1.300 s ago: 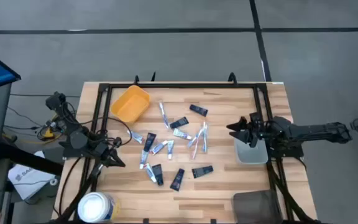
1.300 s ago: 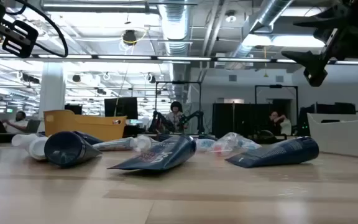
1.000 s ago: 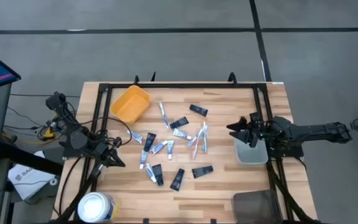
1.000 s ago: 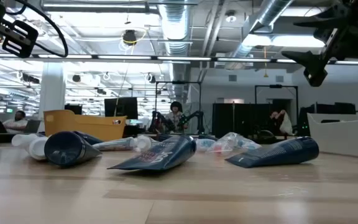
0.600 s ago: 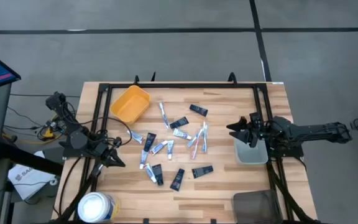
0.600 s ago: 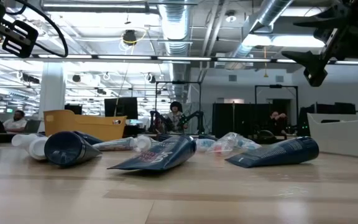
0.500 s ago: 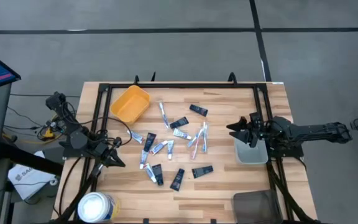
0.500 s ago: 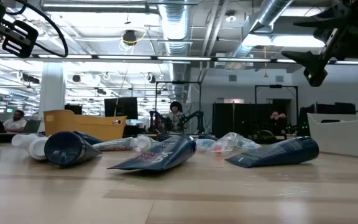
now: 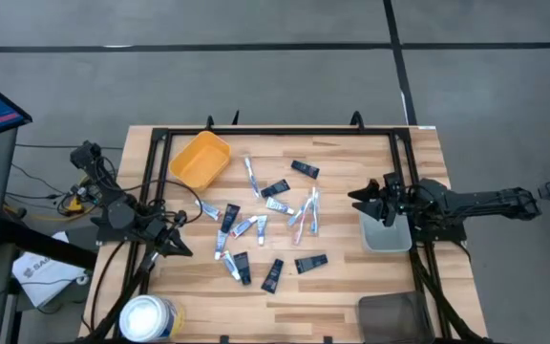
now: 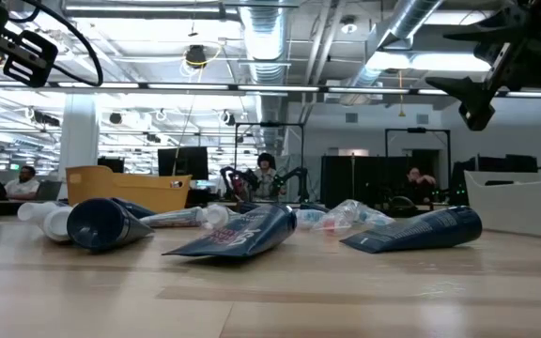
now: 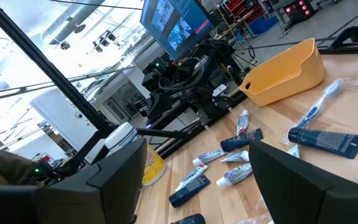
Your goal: Pick & Place Travel size toiletries
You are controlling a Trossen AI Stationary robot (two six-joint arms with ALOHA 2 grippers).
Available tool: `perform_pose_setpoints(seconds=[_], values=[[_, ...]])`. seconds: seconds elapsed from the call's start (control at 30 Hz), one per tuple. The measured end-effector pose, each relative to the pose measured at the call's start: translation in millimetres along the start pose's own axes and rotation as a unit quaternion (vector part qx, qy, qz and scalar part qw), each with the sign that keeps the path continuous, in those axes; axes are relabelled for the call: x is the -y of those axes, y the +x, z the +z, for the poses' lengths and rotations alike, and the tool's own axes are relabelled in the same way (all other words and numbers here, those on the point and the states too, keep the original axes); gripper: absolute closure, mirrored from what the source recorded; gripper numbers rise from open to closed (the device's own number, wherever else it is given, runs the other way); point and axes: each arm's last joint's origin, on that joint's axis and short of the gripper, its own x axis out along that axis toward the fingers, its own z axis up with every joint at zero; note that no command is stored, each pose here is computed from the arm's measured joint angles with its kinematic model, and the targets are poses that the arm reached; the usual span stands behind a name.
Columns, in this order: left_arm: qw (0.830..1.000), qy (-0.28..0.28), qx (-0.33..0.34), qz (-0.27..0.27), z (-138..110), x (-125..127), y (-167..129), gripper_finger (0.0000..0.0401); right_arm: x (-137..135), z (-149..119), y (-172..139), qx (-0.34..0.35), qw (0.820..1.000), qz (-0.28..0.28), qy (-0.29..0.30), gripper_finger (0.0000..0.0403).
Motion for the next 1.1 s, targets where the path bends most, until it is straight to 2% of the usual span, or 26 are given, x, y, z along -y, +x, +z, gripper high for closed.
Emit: perform_pose_setpoints(seconds=[0.37, 0.6, 0.77, 0.93, 1.1], values=[[0.999, -0.019, 0.043, -0.009, 8.9, 1.7, -0.3, 0.0399, 0.0, 0.0, 0.0, 0.0, 1.0, 0.0, 0.0, 0.0127], [0.991, -0.057, 0.116, -0.025, 24.1, 3.8, -2.9, 0.0399, -0.2, 0.5, 0.0, 0.003, 1.0, 0.001, 0.0, 0.0127], [0.986, -0.075, 0.151, -0.003, 30.4, 2.6, -4.6, 0.0399, -1.3, 1.9, -0.1, 0.009, 0.999, 0.007, 0.034, 0.0127], [0.973, -0.106, 0.2, 0.041, 38.9, -0.1, -7.8, 0.0399, -3.3, 4.3, -0.2, 0.022, 0.999, 0.018, 0.046, 0.0127], [0.963, -0.115, 0.23, 0.075, 44.4, -2.3, -10.7, 0.0399, -7.6, 9.4, -0.8, 0.044, 0.992, 0.045, 0.113, 0.0127]])
